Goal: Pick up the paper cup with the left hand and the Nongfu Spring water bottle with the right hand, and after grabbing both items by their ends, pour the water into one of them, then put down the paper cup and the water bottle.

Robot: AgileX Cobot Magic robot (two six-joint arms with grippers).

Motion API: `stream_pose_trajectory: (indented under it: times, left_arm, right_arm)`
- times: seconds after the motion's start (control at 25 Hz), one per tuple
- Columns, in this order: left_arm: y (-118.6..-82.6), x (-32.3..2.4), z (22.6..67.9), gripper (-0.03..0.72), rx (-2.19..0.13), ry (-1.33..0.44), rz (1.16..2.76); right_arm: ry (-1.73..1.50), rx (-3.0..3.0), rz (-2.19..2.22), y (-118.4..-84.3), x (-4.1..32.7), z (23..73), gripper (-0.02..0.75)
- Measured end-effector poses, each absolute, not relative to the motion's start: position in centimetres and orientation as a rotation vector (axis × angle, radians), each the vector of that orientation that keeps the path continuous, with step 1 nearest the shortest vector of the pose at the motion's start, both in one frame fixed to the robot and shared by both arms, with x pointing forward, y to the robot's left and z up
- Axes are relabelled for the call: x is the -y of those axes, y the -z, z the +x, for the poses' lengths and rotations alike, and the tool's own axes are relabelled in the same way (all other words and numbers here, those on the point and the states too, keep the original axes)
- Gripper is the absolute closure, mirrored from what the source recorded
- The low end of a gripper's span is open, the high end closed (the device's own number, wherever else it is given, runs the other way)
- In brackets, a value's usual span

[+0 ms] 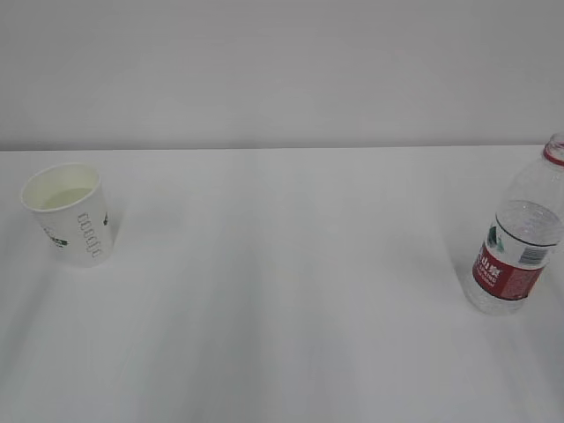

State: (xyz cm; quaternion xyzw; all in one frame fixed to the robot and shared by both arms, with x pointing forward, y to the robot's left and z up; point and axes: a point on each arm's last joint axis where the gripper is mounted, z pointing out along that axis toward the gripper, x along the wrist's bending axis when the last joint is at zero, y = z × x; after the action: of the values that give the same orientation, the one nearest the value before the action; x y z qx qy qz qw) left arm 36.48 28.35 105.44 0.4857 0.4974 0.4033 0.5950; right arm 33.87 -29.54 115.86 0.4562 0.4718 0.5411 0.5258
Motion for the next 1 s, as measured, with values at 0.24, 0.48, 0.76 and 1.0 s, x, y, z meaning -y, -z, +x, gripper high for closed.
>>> stream_pose_trajectory:
  times: [0.24, 0.48, 0.76, 1.0]
  left_arm:
    - [-106.2, -29.3, 36.1, 0.157, -1.309, -0.976, 1.157]
    - [-107.9, -28.9, 36.0, 0.197, -1.36, -0.937, 1.214]
    - [-108.5, -27.7, 34.8, 0.203, -1.308, -0.852, 1.336]
    - [-109.5, -27.7, 32.8, 0.245, -1.208, -0.834, 1.317]
  right_arm:
    - [-1.261, -1.15, 1.139, -116.9, 29.8, 32.1, 0.162]
    - [-1.236, -1.162, 1.177, -117.7, 30.0, 30.1, 0.162]
    - [-1.173, -1.221, 1.272, -117.0, 30.3, 27.9, 0.162]
    - [-1.154, -1.234, 1.303, -116.5, 30.5, 26.2, 0.162]
